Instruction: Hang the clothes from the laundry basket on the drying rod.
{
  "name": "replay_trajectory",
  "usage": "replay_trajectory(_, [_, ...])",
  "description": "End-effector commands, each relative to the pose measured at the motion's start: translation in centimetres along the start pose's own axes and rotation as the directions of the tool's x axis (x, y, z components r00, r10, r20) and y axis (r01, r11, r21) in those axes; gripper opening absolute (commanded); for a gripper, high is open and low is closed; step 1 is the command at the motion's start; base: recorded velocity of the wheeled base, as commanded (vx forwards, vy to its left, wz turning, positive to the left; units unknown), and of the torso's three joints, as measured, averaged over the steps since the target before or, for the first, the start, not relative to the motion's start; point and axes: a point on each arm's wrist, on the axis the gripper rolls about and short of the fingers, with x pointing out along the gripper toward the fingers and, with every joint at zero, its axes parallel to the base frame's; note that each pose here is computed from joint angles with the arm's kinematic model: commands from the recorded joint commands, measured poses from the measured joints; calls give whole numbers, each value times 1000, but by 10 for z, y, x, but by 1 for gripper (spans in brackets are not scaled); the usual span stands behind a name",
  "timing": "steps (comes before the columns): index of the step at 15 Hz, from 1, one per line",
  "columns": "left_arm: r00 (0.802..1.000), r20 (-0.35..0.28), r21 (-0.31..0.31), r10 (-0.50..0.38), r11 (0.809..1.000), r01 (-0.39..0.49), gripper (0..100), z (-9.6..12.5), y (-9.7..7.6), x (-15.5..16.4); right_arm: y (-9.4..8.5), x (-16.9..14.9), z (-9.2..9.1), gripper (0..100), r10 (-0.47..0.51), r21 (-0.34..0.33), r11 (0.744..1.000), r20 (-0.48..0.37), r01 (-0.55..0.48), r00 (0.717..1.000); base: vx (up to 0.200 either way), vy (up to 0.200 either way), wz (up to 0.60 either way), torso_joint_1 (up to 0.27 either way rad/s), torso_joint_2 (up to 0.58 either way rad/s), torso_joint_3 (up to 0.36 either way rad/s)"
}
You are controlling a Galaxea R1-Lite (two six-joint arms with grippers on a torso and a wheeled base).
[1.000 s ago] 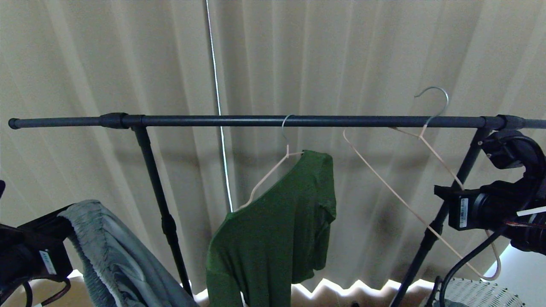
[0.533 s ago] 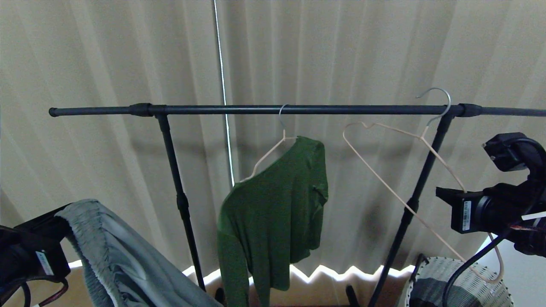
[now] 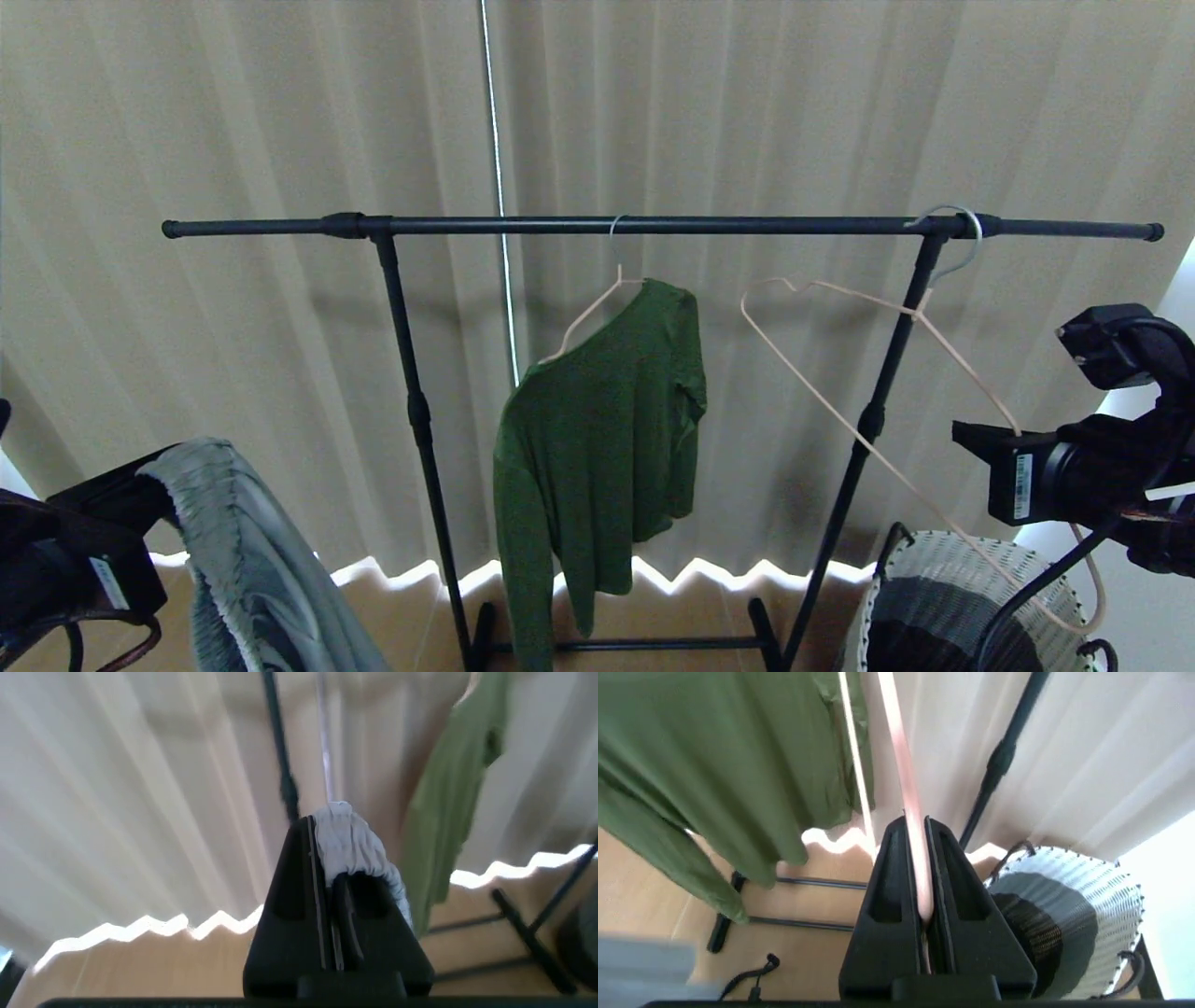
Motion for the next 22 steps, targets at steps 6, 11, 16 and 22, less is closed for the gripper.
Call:
replay_trajectory(6, [997, 44, 144, -67, 988, 60, 0, 43, -13, 44, 32, -15, 4, 0, 242, 20, 970, 70, -244, 968, 0, 0, 0, 0, 0, 0])
replay_trajectory(11, [999, -31, 70, -34, 997, 36, 0, 77, -39, 99, 71, -41, -10, 0, 483, 45, 874, 30, -484, 875, 0, 0, 0, 0, 0, 0])
replay_trajectory(16, [988, -128, -68, 82, 994, -91, 0, 97, -46, 130, 90, -59, -21, 0, 609, -2, 793, -20, -609, 793, 0, 0, 0, 0, 0, 0])
replay_trajectory(22, [981, -154, -92, 121, 986, -136, 0, 92, -48, 142, 94, -64, -37, 0, 699, -26, 712, -70, -702, 711, 0, 0, 0, 0, 0, 0])
